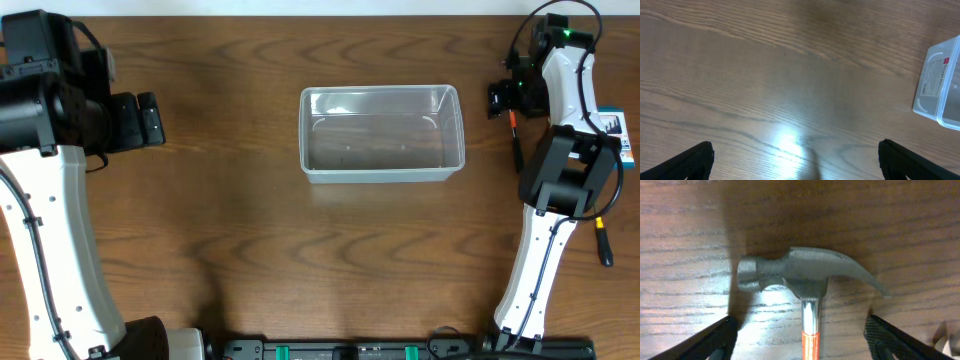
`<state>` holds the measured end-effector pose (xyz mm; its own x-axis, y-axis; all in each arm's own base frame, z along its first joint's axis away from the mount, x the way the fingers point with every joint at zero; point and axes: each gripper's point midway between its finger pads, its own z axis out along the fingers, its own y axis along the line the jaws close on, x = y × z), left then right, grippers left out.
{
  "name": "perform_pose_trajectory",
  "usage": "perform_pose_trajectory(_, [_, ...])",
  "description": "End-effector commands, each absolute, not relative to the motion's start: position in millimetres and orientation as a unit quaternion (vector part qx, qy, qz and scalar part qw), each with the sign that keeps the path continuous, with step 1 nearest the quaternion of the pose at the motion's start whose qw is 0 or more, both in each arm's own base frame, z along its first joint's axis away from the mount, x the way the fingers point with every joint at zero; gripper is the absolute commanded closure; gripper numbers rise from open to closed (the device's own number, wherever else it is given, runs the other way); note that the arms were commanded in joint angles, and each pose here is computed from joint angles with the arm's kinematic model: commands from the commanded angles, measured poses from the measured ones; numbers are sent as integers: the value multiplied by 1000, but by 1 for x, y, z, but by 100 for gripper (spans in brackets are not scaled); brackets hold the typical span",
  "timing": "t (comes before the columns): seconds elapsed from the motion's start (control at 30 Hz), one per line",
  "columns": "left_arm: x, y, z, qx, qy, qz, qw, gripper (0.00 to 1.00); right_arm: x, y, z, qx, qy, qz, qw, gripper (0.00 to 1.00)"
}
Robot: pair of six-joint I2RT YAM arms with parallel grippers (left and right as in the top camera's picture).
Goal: Pack container
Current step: 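Close the right gripper on the hammer handle, then lift the hammer and carry it left over the clear container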
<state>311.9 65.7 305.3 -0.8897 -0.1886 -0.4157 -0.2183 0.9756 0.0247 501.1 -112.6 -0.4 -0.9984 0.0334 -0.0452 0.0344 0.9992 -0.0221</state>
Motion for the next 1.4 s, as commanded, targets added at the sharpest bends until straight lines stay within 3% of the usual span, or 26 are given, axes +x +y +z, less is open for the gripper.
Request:
perform_pose_trajectory(0.0, [313,67,310,-111,969,36,216,2,495,-114,-15,21,1000,-16,1,25])
perform_pose_trajectory(0.2, [313,67,310,-111,969,36,216,2,491,-117,-15,21,999,-26,-6,40])
perform_pose_trajectory(0.4, [313,67,310,-111,969,36,216,2,492,-117,-15,21,999,-27,-6,61])
perform_pose_trajectory(0.6, [314,67,310,-111,969,36,218,2,494,-118,-15,21,999,-28,-1,64])
perform_pose_trajectory(0.73, [314,67,310,-111,969,36,218,2,495,-118,-15,21,999,-29,2,73])
perform_pose_trajectory(1.37, [314,67,310,-111,969,36,218,2,499,-119,-3,21,999,-30,9,92])
